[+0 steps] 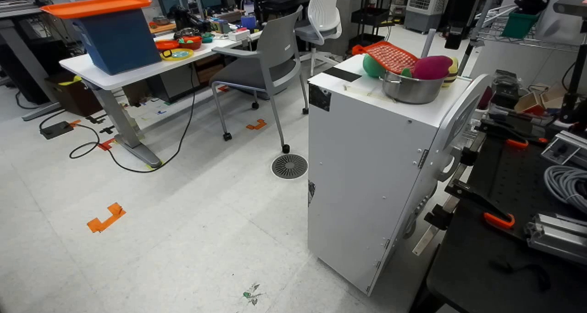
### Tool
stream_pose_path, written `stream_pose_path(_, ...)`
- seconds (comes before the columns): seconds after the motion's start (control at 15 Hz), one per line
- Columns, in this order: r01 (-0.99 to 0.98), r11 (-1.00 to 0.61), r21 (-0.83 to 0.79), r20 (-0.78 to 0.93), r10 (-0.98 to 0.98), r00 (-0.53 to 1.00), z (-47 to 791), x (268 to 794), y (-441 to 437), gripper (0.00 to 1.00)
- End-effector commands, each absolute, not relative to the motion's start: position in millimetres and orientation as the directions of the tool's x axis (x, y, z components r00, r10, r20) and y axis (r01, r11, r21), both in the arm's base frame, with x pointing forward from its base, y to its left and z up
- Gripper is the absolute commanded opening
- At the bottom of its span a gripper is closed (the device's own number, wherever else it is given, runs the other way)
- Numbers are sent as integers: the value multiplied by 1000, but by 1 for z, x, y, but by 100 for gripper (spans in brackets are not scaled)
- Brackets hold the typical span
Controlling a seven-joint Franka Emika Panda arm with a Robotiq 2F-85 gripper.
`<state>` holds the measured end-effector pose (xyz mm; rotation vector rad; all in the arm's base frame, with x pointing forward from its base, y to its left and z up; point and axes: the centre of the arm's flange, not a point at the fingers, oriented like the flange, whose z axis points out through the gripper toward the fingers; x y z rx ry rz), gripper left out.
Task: Remove the purple plushy from the pot and put it atop the cupboard
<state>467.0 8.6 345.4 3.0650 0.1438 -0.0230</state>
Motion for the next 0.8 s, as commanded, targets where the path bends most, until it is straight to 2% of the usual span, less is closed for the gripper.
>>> stream_pose_path(0.0,91,-992,82,-24,90,996,340,479,13,100)
stream_pose_path(0.73,197,-975,103,-5,197,980,331,499,45,100)
